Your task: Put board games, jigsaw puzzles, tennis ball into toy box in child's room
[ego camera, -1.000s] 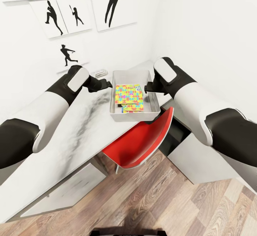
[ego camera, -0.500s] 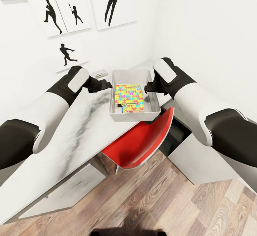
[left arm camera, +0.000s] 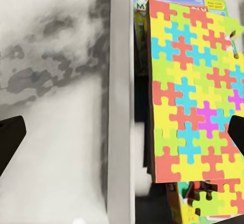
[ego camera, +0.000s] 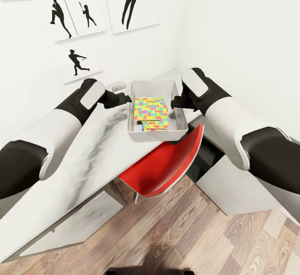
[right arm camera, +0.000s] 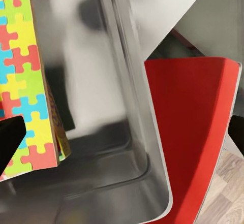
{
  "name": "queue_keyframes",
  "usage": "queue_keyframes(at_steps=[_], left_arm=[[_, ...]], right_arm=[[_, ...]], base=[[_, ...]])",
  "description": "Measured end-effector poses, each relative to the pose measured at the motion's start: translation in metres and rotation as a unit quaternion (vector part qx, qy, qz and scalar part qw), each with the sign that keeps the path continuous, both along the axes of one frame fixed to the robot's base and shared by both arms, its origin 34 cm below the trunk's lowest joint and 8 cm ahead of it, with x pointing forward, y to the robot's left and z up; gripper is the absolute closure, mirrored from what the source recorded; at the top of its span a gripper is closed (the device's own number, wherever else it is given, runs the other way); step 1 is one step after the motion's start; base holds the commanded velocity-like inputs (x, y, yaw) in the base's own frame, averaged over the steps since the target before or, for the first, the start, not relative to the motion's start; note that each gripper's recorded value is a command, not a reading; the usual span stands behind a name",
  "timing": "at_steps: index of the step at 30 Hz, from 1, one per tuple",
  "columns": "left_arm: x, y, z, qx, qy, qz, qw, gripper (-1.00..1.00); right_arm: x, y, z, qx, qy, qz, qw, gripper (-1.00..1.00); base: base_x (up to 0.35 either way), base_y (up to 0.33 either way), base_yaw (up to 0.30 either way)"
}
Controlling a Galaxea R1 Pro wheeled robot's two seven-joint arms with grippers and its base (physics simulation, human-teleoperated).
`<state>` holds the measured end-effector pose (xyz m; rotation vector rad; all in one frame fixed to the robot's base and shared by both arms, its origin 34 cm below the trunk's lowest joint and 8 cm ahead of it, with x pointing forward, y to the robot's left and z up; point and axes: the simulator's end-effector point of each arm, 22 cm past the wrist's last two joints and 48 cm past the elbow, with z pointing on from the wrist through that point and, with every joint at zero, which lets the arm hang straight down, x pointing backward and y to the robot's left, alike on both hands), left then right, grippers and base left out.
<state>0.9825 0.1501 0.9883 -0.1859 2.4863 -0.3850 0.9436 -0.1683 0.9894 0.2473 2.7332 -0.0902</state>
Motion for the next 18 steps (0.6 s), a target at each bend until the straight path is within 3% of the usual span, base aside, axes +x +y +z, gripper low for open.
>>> queue_keyframes(at_steps=[18], left_arm=[[0.004, 0.000, -0.011, -0.001, -0.001, 0.000, 1.0000, -1.00]], right_arm=[[0.004, -0.002, -0.011, 0.000, 0.000, -0.001, 1.0000, -1.00]], base=[[0.000, 0.000, 0.000]])
